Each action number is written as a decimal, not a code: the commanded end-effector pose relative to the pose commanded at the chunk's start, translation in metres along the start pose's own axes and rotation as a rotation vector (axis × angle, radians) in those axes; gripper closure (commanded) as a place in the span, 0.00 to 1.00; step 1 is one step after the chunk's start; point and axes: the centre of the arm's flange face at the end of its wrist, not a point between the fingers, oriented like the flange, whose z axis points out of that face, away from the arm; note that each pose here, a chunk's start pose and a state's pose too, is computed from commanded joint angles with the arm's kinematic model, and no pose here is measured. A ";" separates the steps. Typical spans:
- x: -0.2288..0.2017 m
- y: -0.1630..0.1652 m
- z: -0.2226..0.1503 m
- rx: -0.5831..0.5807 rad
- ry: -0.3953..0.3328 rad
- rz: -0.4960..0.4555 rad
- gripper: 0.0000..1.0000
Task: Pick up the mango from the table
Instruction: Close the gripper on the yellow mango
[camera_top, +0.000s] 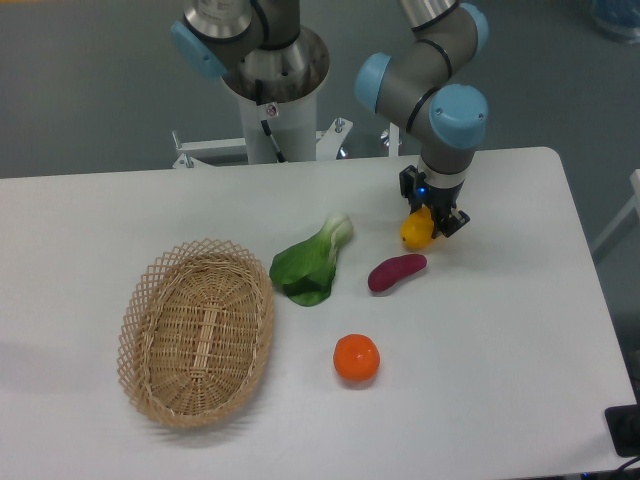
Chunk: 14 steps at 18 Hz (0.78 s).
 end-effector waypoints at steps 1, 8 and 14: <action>-0.001 0.001 -0.002 -0.001 -0.004 0.001 0.50; -0.021 -0.002 -0.049 0.140 -0.074 -0.037 0.49; -0.025 -0.039 -0.096 0.218 -0.139 -0.171 0.49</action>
